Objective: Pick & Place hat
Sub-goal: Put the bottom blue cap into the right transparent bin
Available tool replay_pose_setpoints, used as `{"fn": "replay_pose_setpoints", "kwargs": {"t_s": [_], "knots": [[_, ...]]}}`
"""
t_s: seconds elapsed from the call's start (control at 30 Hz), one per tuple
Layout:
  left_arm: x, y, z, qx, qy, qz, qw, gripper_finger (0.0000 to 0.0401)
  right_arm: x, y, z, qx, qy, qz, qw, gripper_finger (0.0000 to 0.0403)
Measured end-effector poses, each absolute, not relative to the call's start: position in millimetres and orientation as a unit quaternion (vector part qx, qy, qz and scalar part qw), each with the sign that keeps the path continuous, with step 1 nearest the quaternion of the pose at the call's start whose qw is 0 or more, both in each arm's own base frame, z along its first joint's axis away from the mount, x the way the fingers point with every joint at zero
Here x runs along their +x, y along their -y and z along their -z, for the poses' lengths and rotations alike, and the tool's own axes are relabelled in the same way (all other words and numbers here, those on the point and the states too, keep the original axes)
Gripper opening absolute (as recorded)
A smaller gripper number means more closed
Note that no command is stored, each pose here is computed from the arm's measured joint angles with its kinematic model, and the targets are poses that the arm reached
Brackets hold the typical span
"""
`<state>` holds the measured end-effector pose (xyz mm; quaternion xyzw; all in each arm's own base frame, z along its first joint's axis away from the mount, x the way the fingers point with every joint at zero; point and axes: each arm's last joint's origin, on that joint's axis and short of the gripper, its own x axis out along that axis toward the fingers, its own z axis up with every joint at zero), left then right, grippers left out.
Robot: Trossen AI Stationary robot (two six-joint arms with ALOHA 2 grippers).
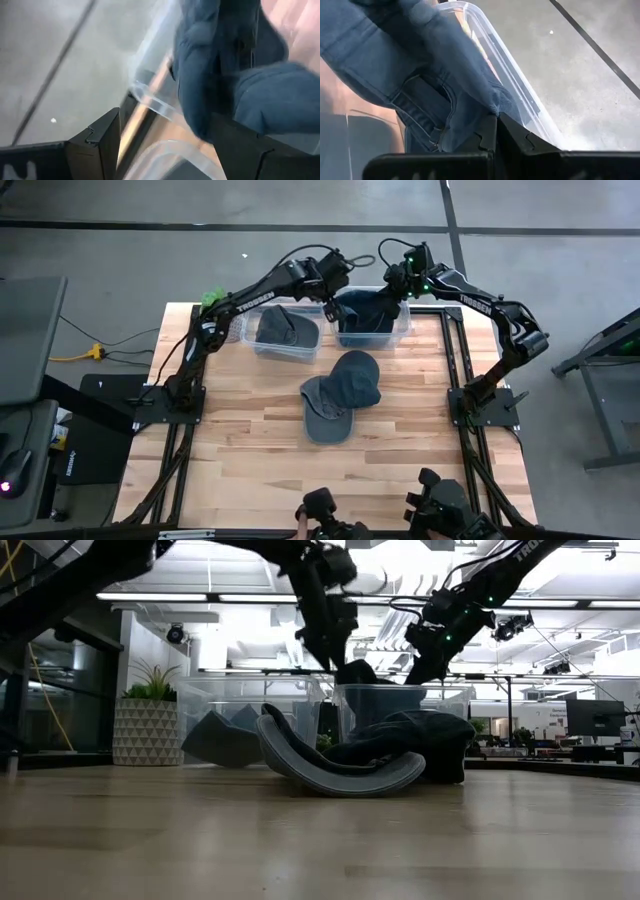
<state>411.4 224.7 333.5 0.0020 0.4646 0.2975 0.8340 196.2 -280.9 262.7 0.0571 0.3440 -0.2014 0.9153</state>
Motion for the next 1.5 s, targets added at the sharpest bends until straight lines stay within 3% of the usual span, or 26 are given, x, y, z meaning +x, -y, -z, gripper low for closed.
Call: {"fn": "replay_pose_setpoints", "kwargs": {"t_s": [0.43,0.67,1.23,1.5], "knots": [[385.7,-212.5,-377.9,0.006,-0.428,-0.306,0.85,0.0243,196.1,281.1,-262.8,0.043,-0.348,0.2,0.915,0.0001],[352.6,-209.1,-413.5,-0.025,-0.395,-0.318,0.862,0.0243,196.4,281.3,-270.0,0.037,-0.362,0.206,0.908,0.0],[316.6,-254.8,-397.8,-0.111,-0.424,-0.287,0.852,0.0243,199.8,265.3,-389.7,-0.127,-0.418,0.206,0.876,0.0],[318.0,-257.5,-400.1,-0.088,-0.413,-0.272,0.865,0.0243,231.8,255.9,-375.6,-0.174,-0.473,0.119,0.855,0.0]]}}
